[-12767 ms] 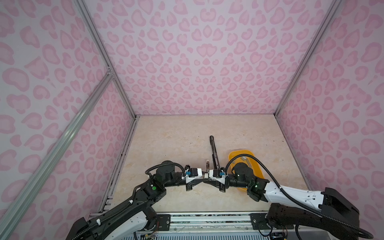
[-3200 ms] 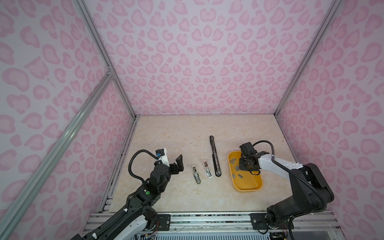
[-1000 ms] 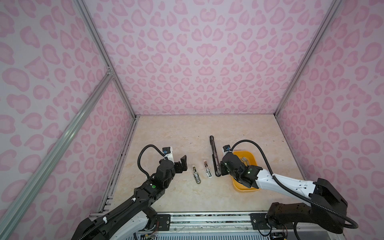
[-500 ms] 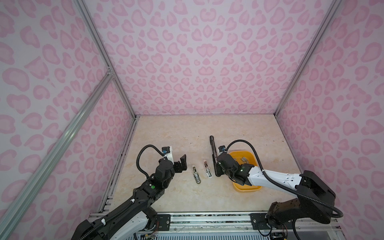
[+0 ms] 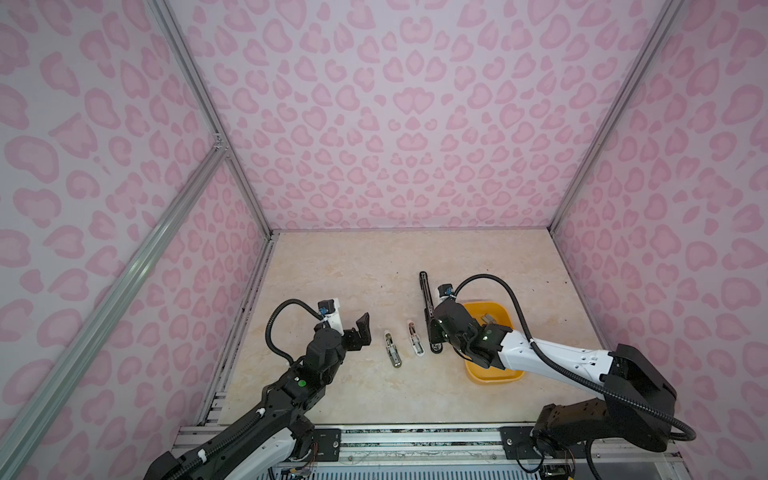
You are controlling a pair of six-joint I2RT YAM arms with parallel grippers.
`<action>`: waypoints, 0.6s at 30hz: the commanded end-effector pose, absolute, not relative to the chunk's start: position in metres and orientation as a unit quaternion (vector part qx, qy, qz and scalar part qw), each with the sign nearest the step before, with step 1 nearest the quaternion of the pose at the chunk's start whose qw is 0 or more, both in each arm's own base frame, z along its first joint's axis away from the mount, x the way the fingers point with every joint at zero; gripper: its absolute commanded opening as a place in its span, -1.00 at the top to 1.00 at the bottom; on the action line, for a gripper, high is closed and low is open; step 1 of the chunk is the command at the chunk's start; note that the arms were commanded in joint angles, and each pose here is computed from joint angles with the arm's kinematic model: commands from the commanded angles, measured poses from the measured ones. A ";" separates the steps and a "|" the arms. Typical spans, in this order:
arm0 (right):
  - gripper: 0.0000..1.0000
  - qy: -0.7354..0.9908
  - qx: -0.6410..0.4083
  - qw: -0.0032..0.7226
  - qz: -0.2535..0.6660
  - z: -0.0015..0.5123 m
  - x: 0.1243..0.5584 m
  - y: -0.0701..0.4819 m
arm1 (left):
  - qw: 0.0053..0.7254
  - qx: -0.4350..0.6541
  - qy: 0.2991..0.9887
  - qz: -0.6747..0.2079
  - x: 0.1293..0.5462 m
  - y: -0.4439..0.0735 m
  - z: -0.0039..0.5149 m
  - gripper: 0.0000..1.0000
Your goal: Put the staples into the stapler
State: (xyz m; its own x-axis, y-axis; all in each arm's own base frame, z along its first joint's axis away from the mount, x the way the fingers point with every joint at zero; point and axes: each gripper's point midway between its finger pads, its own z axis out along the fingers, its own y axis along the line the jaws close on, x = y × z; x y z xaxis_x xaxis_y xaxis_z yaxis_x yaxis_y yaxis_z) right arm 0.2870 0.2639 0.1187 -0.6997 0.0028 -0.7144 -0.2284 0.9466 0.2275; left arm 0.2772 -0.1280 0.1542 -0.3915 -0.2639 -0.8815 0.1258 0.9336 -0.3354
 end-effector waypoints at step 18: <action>1.00 0.929 -0.062 0.349 0.106 0.078 0.280 0.251 | 0.591 -0.041 0.787 -0.172 0.277 -0.121 0.186 -0.94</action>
State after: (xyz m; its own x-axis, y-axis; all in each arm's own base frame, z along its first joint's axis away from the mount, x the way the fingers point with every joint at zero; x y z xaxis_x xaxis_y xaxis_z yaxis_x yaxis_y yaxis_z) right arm 0.2810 0.2515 0.0824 -0.7369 -0.0525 -0.6739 -0.2042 0.9677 0.1478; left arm 0.2762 -0.1248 0.1835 -0.3131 -0.2716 -0.9101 0.1556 0.9306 -0.3313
